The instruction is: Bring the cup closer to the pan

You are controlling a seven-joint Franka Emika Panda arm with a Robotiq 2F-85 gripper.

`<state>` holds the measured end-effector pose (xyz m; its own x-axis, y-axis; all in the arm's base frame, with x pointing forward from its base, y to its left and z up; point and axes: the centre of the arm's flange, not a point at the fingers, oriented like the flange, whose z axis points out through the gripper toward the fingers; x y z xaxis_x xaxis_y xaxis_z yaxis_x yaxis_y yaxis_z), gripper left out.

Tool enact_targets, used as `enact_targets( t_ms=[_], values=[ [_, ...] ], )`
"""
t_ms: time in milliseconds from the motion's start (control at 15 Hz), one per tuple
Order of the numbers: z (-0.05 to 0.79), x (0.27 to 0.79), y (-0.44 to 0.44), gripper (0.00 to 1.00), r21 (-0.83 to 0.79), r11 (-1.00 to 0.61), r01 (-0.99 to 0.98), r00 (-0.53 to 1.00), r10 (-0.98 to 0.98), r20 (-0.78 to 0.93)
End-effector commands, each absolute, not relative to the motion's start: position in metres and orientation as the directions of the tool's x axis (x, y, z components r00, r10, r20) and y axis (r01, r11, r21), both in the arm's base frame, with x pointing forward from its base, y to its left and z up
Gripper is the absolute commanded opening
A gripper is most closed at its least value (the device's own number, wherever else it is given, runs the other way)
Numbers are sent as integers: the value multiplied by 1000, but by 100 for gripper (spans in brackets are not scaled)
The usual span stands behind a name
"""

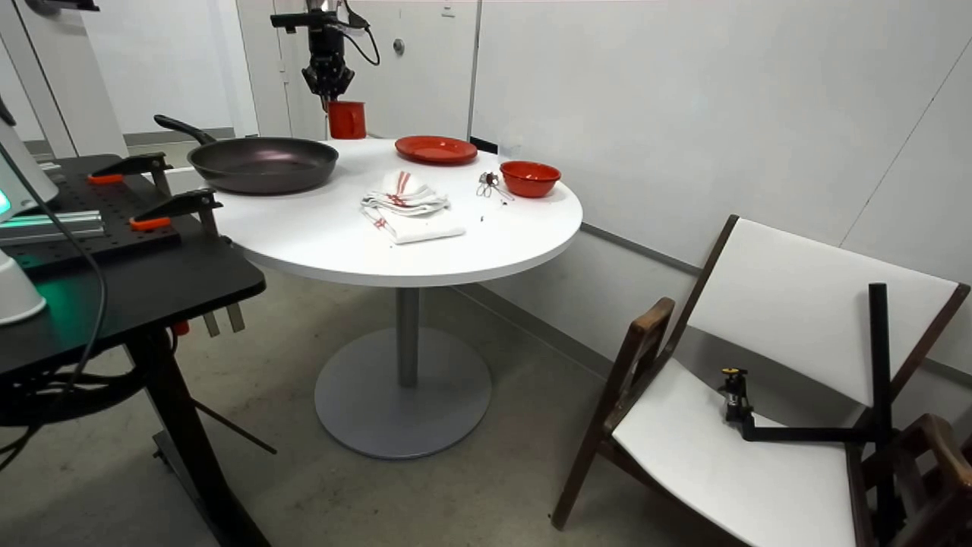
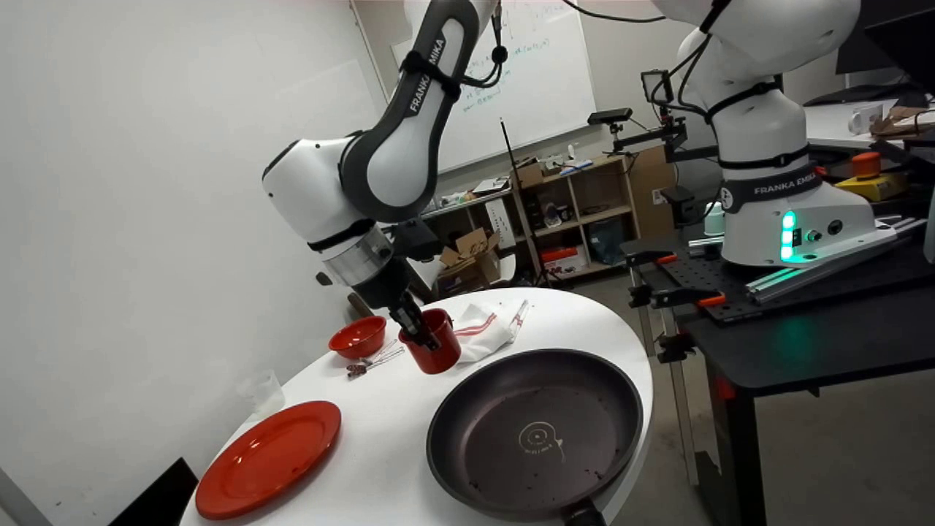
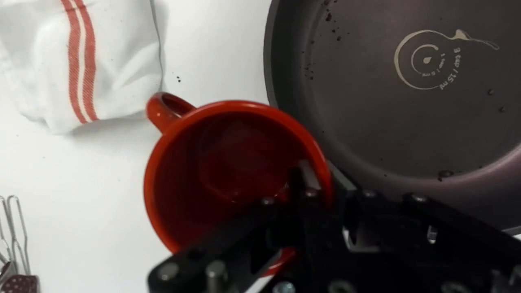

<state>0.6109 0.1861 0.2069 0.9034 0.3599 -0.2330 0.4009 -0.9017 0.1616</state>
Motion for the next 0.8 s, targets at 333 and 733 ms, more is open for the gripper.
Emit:
enact_targets(
  t_ms=[333, 733],
  values=[
    [195, 648, 200, 2, 199, -831, 519, 845, 464, -267],
    [192, 637, 199, 7, 188, -845, 502, 856, 453, -251]
  ],
)
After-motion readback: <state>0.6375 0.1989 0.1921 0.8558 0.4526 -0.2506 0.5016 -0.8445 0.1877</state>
